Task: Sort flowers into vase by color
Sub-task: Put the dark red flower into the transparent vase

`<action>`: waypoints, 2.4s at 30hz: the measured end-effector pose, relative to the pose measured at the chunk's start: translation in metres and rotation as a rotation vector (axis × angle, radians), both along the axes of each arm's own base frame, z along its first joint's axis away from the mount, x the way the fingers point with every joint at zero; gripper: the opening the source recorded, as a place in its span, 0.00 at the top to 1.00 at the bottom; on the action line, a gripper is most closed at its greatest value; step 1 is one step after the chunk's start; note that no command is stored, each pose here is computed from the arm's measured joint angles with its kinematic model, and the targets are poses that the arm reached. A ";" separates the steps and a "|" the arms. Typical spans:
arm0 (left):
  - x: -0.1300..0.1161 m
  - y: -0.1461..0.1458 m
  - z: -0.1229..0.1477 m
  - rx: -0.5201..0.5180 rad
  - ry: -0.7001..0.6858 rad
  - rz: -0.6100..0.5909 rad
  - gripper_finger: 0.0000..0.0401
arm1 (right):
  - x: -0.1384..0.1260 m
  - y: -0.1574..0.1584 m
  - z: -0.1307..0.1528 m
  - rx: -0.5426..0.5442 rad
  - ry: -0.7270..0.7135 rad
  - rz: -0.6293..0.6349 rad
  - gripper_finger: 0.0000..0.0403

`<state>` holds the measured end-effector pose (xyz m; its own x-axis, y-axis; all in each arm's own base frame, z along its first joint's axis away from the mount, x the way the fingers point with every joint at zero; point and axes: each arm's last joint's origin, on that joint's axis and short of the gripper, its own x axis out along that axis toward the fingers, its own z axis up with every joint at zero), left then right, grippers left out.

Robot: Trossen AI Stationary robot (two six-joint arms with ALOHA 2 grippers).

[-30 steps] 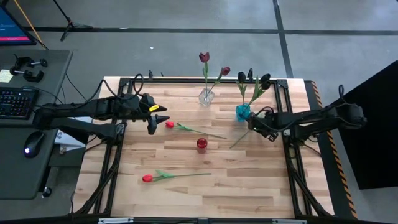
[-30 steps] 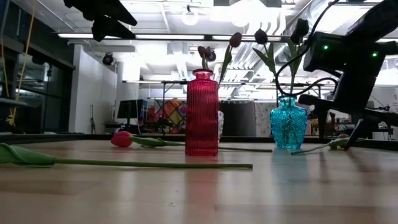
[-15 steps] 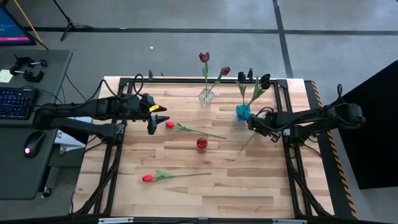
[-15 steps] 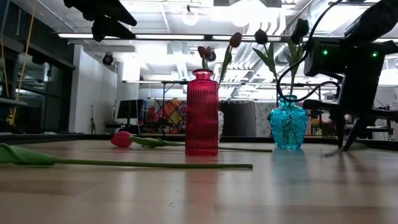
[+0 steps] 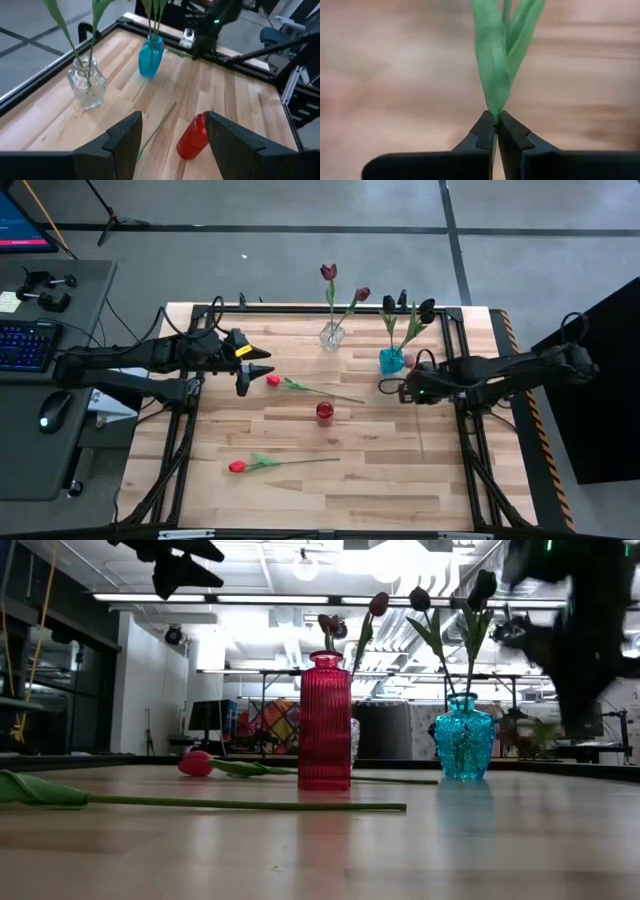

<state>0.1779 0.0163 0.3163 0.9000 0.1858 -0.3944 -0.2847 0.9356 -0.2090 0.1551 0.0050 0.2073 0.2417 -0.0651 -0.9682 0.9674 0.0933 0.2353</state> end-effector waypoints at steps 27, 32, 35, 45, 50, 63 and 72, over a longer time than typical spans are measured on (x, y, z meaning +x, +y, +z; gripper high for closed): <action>0.005 0.004 0.056 -0.220 -0.662 0.160 0.48 | 0.078 0.086 0.097 -0.404 -0.926 1.081 1.00; 0.001 0.005 0.069 -0.136 -0.781 0.175 0.48 | 0.119 0.046 0.116 -0.947 -1.045 0.890 1.00; -0.002 0.008 0.074 -0.046 -0.811 0.202 0.48 | 0.135 0.021 0.125 -1.271 -1.029 0.759 1.00; -0.026 0.011 0.083 0.279 -0.761 0.237 0.48 | 0.172 -0.057 0.088 -1.561 -0.653 0.437 1.00; -0.031 0.011 0.085 0.412 -0.732 0.242 0.48 | 0.185 -0.085 0.077 -1.581 -0.533 0.360 1.00; -0.029 0.011 0.081 0.410 -0.683 0.231 0.48 | 0.225 -0.109 0.082 -1.589 -0.276 0.470 1.00; -0.029 0.012 0.081 0.409 -0.680 0.253 0.48 | 0.222 -0.114 0.076 -1.495 -0.279 0.443 1.00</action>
<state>0.1488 0.0280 0.3973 0.8292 0.4253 0.3628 -0.4312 0.8996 -0.0691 0.3773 -0.1085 0.2831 0.6516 -0.7583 -0.0211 0.7457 0.6454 -0.1651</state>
